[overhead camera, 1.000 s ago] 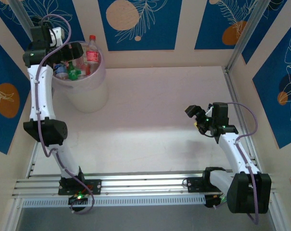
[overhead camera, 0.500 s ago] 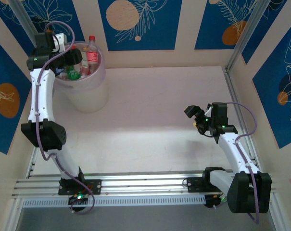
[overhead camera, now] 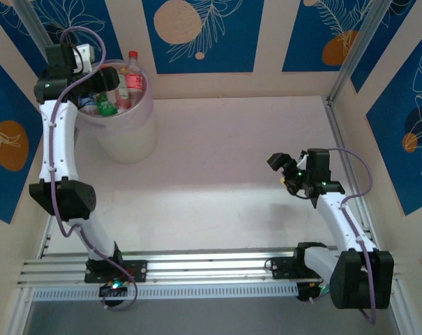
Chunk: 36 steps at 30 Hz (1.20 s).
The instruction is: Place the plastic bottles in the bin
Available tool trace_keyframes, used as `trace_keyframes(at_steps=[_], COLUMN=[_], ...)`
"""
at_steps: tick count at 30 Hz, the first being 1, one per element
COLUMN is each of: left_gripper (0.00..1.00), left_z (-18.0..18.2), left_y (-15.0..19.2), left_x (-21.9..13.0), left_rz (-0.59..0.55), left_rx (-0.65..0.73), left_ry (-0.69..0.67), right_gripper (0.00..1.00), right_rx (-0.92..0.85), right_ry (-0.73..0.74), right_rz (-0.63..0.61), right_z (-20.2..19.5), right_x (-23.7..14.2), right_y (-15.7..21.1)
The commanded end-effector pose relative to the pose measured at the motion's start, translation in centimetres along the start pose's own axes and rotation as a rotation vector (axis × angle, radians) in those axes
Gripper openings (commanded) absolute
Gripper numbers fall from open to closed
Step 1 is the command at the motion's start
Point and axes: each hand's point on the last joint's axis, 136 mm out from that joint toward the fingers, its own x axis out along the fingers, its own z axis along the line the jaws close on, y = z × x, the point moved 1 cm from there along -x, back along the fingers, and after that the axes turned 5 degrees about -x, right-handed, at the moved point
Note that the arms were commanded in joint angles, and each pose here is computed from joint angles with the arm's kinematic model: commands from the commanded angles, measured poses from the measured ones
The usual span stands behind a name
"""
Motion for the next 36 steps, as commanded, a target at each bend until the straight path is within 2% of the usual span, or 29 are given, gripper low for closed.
trace_keyframes(at_steps=[1,5,9,15,21,25,29,36], left_gripper=[0.81,0.88,0.94,1.00,1.00,1.00,1.00,1.00], left_z=[-1.7,-3.4,-5.0,-2.2,2.1,4.9,6.8,9.6], left_y=[-0.3,1.5,5.6,13.1,21.3,25.6,27.2,29.0], left_x=[-3.2,-5.8,-8.6,-10.9,-7.9,-5.6,-3.3,0.7], left_rz=[-0.023,-0.031,-0.062,-0.131,-0.115,-0.150,-0.187,-0.226], left_rx=[0.034,0.125,0.262,0.189,0.134,0.097,0.055,0.102], left_ry=[0.036,0.061,0.035,-0.029,-0.111,-0.174,-0.232,-0.339], right_gripper=[0.95,0.95,0.97,0.99,0.99,0.99,0.99,0.99], right_rx=[-0.051,-0.150,-0.293,-0.473,-0.717,-0.768,-0.805,-0.879], right_ry=[-0.012,0.011,0.086,0.190,0.329,0.434,0.478,0.512], right_rz=[-0.014,-0.033,-0.066,-0.112,-0.221,-0.230,-0.233,-0.291], right_z=[1.2,2.4,3.4,4.0,3.0,0.7,-1.4,-3.5], right_x=[-0.5,-1.1,-1.7,-1.8,-0.4,1.0,2.6,5.2], right_y=[-0.7,-1.8,-3.1,-4.6,-6.6,-7.1,-6.9,-7.2])
